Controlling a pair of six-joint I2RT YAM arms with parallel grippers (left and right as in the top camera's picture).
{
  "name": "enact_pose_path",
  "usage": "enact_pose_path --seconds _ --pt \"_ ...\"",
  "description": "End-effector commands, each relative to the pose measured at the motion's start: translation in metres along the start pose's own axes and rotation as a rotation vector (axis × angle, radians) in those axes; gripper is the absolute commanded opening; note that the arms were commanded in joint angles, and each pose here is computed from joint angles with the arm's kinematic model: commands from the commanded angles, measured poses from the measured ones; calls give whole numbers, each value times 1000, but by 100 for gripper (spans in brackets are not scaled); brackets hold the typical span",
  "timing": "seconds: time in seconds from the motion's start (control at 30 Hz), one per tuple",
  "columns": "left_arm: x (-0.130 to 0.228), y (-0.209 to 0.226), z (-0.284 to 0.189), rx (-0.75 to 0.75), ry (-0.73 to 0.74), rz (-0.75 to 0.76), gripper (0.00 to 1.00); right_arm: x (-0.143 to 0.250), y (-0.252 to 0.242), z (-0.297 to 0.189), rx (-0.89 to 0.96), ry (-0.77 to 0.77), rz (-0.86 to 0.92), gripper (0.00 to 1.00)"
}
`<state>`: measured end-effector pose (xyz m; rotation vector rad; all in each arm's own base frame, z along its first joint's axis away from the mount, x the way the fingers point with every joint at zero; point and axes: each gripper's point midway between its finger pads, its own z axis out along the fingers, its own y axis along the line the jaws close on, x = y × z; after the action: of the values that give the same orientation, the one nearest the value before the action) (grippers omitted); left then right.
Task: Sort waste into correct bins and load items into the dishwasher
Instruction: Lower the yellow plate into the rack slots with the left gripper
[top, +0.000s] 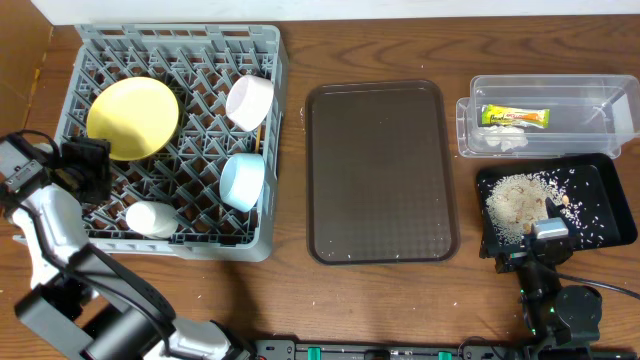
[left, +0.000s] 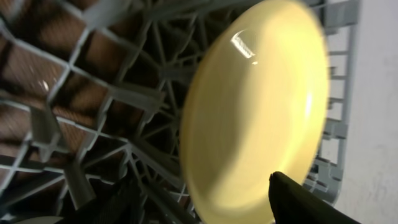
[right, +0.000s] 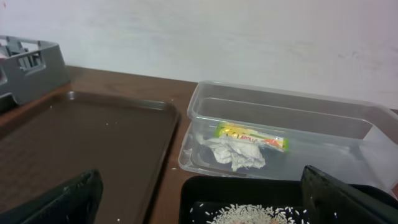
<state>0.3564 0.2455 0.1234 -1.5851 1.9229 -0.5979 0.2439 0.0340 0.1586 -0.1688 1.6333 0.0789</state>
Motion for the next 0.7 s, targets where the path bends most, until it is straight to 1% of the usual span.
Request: enact_pose_path --seconds 0.0,0.23,0.47,0.6,0.67 --pt "7 1 8 23 51 -29 68 1 3 0 -13 -2 13 99" --pt "0 7 21 14 35 -23 68 1 3 0 -13 -2 13 99" --pt "11 26 47 -5 117 -70 67 1 3 0 -13 -2 13 99" --pt "9 29 54 -3 116 -71 66 1 3 0 -13 -2 13 99" --pt "7 26 54 7 105 -63 58 1 3 0 -13 -2 13 99"
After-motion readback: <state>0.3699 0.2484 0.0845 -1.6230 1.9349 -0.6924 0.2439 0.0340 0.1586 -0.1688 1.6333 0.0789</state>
